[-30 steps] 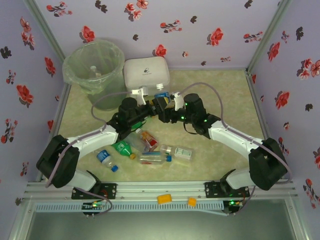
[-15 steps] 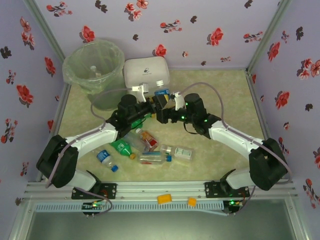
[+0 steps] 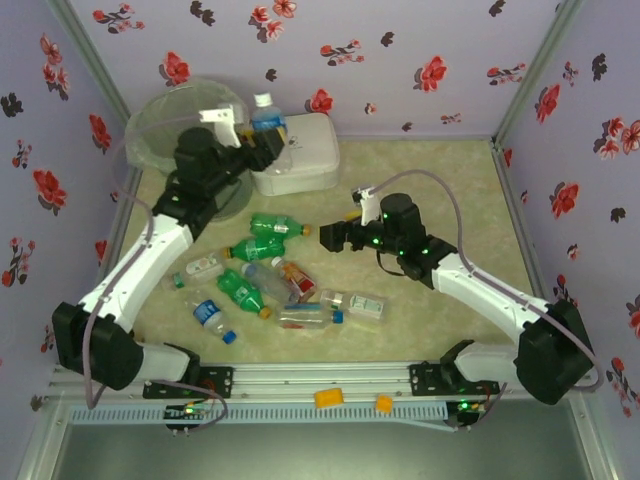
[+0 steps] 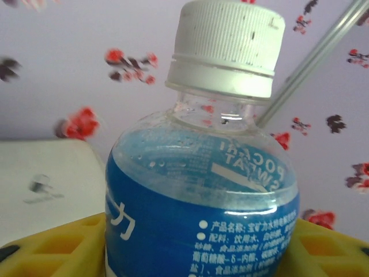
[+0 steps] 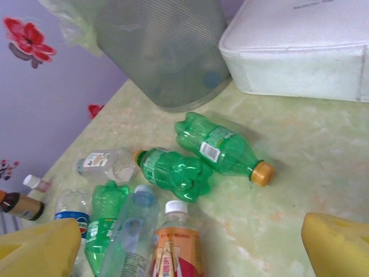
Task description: Put the plastic bottles in the bin
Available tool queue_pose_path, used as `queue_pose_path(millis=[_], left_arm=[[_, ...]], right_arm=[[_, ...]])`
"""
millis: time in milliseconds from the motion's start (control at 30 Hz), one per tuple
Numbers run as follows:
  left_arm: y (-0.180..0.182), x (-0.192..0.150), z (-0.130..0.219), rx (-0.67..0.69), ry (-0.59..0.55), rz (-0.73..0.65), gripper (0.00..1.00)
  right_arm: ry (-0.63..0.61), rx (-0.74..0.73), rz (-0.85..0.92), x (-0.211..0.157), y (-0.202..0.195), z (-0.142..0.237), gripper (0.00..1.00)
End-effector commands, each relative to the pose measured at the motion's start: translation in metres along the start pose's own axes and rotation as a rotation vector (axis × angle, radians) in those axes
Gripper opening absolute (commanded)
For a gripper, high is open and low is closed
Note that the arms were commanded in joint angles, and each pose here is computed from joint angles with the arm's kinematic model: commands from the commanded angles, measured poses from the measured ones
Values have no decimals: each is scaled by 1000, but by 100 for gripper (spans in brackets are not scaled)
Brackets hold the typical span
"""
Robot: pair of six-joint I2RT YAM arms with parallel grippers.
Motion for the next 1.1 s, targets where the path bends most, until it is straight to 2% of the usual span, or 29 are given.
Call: queue_pose_path(millis=[0, 167, 300, 533, 767, 833, 933, 1067], left_arm=[[18, 22, 20, 122, 49, -142, 29], [53, 73, 44, 326, -19, -234, 29], [84, 96, 53, 460, -57, -267, 29], [141, 88, 37, 617, 48, -271, 30], [174, 72, 15, 672, 138, -256, 34], [180, 69, 11, 681, 158, -250, 42], [182, 69, 9, 686, 162, -231, 72], [172, 76, 13, 672, 132, -214, 88]], right_arm=[[31, -74, 4, -8, -9, 5, 100], [42, -101, 8, -10, -12, 6, 100], [54, -115, 10, -10, -13, 8, 100], [67, -148, 9, -15, -16, 15, 100], [67, -167, 7, -19, -16, 25, 100], [69, -168, 7, -20, -15, 27, 100], [71, -173, 8, -20, -16, 28, 100], [79, -171, 7, -20, -16, 27, 100]])
Point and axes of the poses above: each hand's point on the last joint's axis, 136 mm out from that joint toward the fingers, its own z axis back along the fingers, its own y axis along the line the jaws close on, x = y × z, the point moved 5 cm from there along z, back along the fingers, and after that the axes turned 8 degrees about z, right-handed, at the moved point
